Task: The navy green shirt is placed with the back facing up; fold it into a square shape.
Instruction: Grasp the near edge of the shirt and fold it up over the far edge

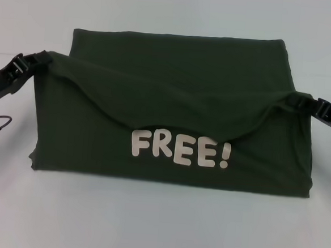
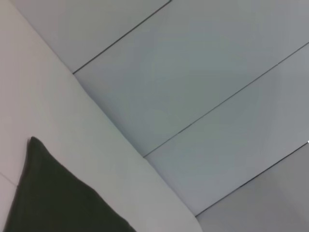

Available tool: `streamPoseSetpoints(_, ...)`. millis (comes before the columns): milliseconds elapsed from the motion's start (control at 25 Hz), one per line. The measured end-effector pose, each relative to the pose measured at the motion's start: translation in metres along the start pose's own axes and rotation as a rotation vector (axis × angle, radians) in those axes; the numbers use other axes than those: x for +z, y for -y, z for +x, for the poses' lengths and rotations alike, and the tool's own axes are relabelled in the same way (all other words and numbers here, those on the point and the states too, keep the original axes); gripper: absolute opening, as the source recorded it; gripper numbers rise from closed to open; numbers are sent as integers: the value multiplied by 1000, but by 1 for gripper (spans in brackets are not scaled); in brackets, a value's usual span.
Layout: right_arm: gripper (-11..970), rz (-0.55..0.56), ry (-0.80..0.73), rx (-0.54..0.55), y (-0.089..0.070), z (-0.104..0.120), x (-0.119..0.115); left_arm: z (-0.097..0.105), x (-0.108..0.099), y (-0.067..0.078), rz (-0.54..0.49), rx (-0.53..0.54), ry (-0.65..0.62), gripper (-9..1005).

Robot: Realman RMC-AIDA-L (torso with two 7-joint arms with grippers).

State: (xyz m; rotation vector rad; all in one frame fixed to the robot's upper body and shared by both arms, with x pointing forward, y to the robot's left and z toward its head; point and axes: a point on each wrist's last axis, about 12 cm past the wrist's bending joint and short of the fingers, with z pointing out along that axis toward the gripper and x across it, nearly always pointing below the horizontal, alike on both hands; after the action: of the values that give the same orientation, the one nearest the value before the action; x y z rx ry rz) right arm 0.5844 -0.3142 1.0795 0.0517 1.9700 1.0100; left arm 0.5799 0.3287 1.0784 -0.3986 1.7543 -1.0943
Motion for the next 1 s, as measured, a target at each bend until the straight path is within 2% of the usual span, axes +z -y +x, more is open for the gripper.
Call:
streamPoseSetpoints(360,69,36,1,1,-1,2,15,7,14,1,-47,39,4,3)
streamPoseSetpoints(1000,69,114,46,28,3,6,27,19,33,0,-132,101,-6,3)
